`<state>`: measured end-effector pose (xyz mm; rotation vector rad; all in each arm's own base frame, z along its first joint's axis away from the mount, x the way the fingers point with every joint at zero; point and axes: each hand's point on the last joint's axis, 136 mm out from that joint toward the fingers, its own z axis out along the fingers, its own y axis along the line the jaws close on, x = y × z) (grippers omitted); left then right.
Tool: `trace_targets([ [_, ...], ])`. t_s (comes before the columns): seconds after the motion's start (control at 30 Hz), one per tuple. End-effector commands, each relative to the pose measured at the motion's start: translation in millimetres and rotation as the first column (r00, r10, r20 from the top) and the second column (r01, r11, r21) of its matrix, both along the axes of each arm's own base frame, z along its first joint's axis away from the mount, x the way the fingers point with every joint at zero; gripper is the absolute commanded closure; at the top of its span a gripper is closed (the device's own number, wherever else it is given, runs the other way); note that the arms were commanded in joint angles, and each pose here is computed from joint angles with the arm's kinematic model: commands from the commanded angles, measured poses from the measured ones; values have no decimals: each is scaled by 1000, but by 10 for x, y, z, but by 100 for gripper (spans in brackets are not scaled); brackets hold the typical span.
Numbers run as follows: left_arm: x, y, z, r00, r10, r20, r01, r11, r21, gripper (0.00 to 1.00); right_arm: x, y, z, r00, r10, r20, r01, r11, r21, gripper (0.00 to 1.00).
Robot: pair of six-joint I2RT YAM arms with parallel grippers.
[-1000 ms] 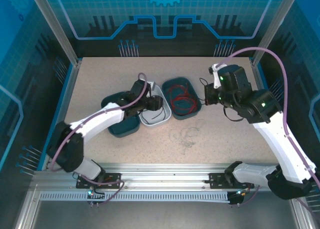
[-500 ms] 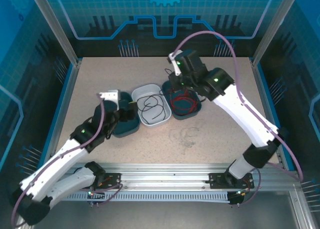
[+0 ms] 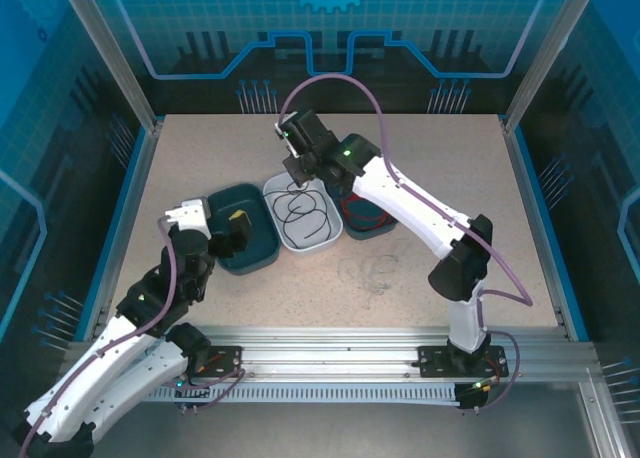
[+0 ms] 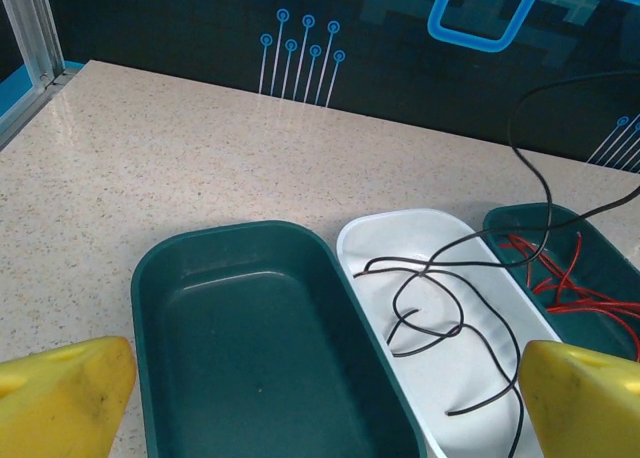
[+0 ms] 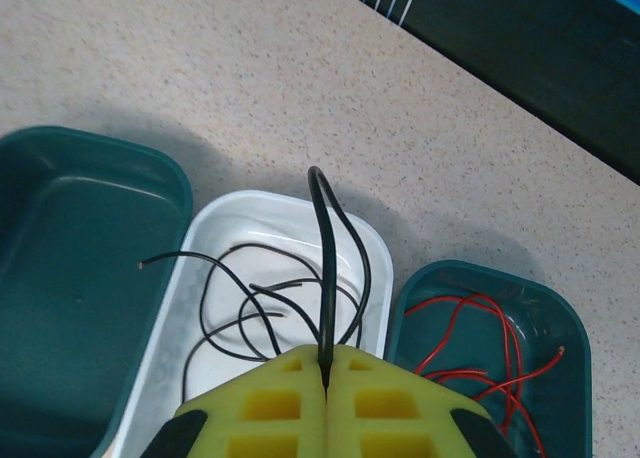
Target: Untangle the cables
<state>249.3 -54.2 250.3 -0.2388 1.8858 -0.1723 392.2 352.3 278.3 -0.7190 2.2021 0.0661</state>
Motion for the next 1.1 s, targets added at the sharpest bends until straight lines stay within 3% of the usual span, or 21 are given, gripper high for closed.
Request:
trace_targets([
  [0.0,1,69,-13,999,32,10,-32,999,15,1,108,14,106,997,-22,79,24,1000,-18,100],
  [0.2,18,40,-67,1000,25,5,-25,1000,6,1,202,-144,-26,991,-93,93,100,993,-70,100],
  [0.5,35,32,-145,1000,29,-8,-29,1000,3,1,250,-131,-319,994,-88,57,94,990,-104,100],
  [1.07,105,-58,-216,1000,5,-27,-6,1000,-5,1,-326,-162,-1332,952,-60,-301,-13,972,-236,100],
])
